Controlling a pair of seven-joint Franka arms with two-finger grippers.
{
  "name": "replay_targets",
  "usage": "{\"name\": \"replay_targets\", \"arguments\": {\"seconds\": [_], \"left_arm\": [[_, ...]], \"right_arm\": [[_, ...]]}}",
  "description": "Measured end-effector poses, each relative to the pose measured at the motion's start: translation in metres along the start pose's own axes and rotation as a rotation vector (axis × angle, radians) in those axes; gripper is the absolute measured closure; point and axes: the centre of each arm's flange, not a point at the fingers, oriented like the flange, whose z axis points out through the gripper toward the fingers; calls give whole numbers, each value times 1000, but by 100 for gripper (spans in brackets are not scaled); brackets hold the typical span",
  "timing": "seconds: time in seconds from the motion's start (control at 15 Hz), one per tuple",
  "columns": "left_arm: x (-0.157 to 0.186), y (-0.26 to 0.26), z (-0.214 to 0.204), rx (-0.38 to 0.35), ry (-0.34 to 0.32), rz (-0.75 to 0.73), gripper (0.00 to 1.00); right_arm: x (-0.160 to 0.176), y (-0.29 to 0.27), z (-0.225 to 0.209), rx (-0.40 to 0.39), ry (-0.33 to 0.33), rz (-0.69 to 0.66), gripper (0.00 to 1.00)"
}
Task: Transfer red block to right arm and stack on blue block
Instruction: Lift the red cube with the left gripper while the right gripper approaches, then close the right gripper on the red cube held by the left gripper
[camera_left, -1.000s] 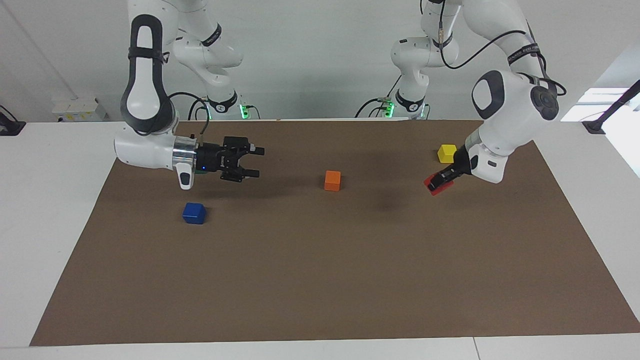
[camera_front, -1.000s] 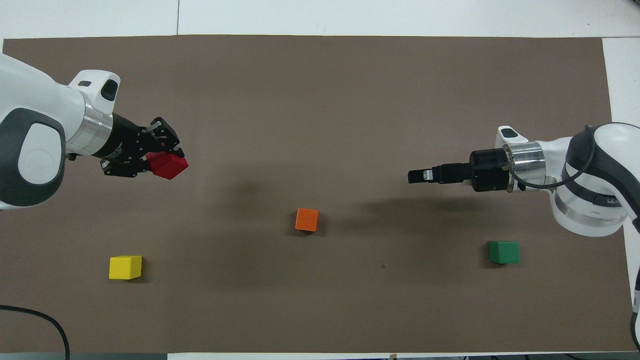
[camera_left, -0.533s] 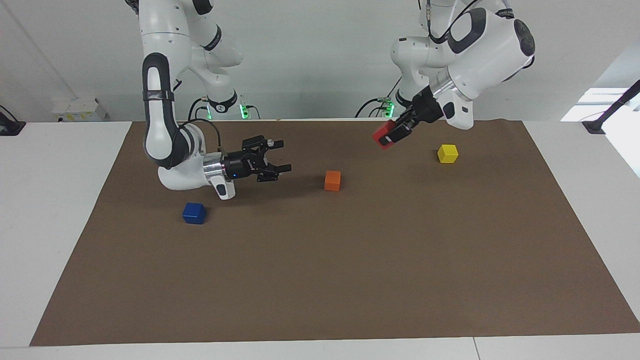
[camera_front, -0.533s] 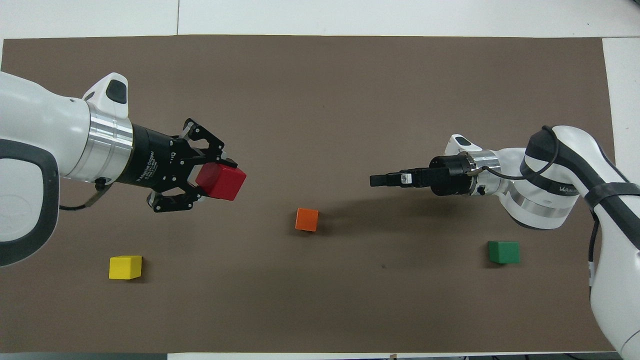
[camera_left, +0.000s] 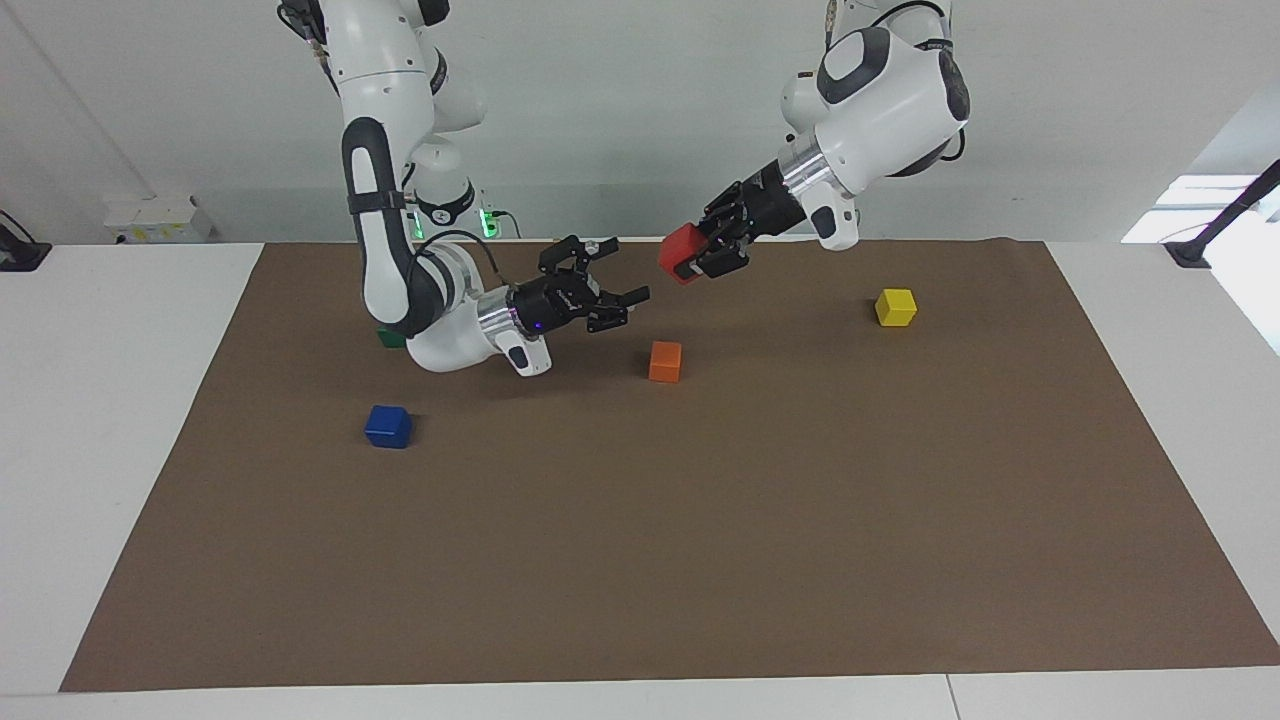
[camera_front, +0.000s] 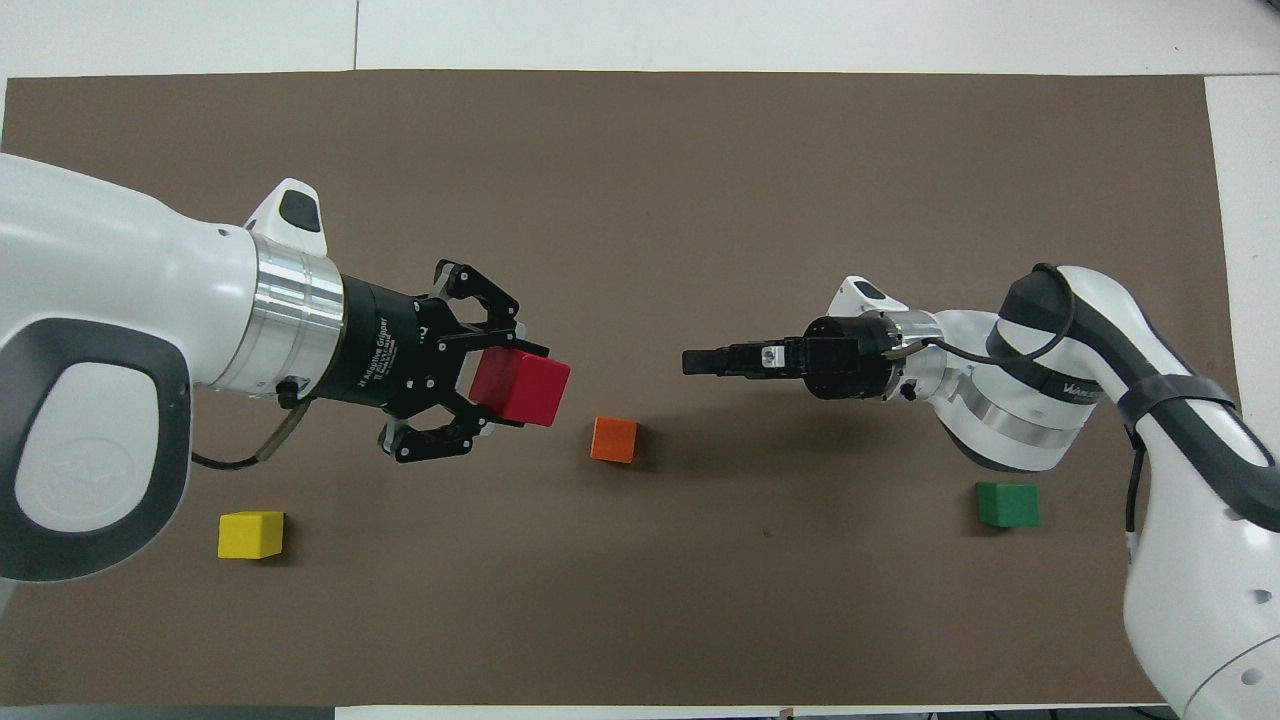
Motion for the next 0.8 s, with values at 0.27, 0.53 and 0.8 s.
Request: {"name": "replay_targets", "arguments": {"seconds": [0.27, 0.53, 0.8], "left_arm": [[-4, -2, 10, -80, -5, -34, 45], [4, -11, 22, -110, 12, -80, 45], [-2, -18, 27, -99, 9, -113, 45]], "right_arm": [[-10, 19, 2, 121, 31, 14, 0], [-20, 31, 34, 209, 54, 25, 0], [-16, 29, 34, 211, 62, 15, 0]]}}
